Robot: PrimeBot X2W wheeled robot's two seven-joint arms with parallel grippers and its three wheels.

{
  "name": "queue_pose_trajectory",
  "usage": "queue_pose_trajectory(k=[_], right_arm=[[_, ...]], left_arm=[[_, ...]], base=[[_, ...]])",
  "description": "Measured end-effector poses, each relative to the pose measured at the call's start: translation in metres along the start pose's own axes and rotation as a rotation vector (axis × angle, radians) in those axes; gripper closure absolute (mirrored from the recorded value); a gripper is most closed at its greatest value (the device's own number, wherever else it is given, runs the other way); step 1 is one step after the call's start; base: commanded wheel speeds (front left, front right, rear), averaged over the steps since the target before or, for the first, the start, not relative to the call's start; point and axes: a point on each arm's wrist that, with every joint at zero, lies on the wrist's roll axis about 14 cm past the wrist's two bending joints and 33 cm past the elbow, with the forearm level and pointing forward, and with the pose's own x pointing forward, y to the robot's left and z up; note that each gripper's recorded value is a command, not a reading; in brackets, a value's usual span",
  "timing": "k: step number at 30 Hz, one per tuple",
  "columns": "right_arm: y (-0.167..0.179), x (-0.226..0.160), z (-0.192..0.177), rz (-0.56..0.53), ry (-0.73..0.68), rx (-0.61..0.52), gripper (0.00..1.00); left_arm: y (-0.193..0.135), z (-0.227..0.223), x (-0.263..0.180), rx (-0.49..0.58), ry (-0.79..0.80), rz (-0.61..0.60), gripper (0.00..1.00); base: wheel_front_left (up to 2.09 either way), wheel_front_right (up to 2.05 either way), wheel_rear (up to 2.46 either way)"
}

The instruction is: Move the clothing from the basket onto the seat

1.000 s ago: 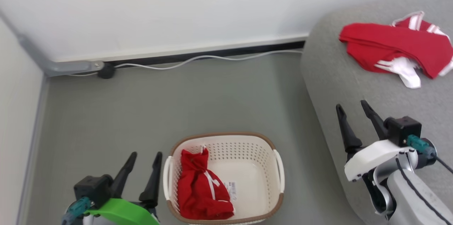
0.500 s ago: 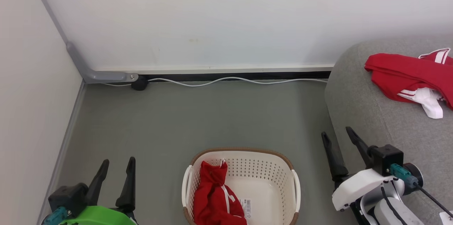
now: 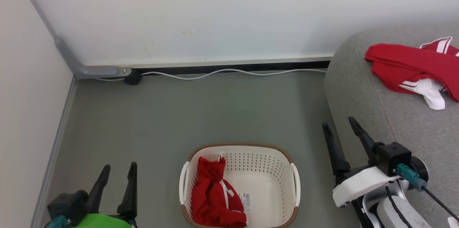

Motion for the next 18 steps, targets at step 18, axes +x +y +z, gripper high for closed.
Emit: queue_pose_trajectory(k=[18], right_arm=[[-0.030,0.043,0.014,-0.082,-0.074,-0.011,0.00]], left_arm=[[-0.055,-0.079,0.051,0.034,0.340,-0.231,0.00]], base=[[0.00,0.00,0.00]])
